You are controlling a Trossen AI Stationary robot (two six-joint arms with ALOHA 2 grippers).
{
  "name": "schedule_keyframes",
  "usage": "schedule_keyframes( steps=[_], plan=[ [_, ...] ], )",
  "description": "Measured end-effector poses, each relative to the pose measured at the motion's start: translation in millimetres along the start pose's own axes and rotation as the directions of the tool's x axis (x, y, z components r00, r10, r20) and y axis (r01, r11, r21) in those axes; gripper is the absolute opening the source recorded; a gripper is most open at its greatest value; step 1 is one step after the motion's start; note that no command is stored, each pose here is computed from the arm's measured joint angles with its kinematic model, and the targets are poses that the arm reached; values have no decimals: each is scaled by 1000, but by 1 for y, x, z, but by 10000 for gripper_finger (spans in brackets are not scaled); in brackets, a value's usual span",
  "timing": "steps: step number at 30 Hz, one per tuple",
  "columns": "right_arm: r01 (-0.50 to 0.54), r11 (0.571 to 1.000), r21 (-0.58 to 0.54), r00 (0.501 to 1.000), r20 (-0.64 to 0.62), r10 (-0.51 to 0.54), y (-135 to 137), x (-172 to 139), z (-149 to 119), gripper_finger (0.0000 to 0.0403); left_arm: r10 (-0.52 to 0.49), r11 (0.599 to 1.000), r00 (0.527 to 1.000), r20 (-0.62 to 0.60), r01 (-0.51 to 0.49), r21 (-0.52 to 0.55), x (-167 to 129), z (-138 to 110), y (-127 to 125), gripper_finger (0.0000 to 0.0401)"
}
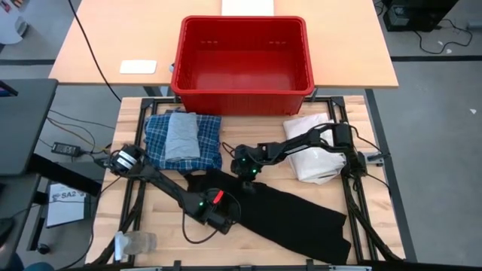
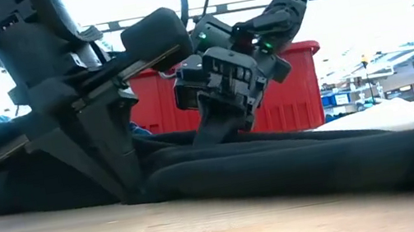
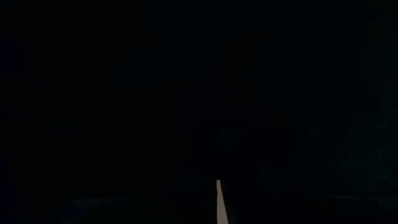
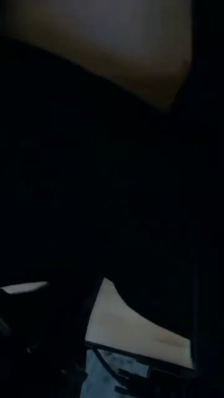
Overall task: Fold Laundry from Bin
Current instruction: Fold the black shirt
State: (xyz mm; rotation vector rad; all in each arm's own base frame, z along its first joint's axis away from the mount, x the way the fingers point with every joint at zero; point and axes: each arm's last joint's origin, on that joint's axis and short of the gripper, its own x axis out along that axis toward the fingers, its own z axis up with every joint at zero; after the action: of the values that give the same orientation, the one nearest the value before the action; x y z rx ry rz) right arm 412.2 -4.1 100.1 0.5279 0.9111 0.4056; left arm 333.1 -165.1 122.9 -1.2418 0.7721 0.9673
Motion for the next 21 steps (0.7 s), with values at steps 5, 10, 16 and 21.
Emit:
schedule_keyframes(
  steps=[5, 10, 16, 21],
  plan=[
    [-6, 1000, 8, 999, -40, 7, -4, -1, -4, 20, -55, 987, 996, 75, 43, 155, 1, 1, -2, 4],
    [-57, 995, 79, 991, -113, 66, -2, -18, -7, 20, -90, 967, 993, 71, 70, 243, -2, 0, -6, 3],
    [-29, 999, 41, 993, -113, 33, 33, -70, 6, 18, -137, 910, 989, 62, 101, 403, -28, -1, -33, 2],
    [-9, 1000, -24, 1000, -17, 9, 66, -115, 17, 18, -189, 832, 977, 99, 106, 544, -67, 3, -67, 2]
  ],
)
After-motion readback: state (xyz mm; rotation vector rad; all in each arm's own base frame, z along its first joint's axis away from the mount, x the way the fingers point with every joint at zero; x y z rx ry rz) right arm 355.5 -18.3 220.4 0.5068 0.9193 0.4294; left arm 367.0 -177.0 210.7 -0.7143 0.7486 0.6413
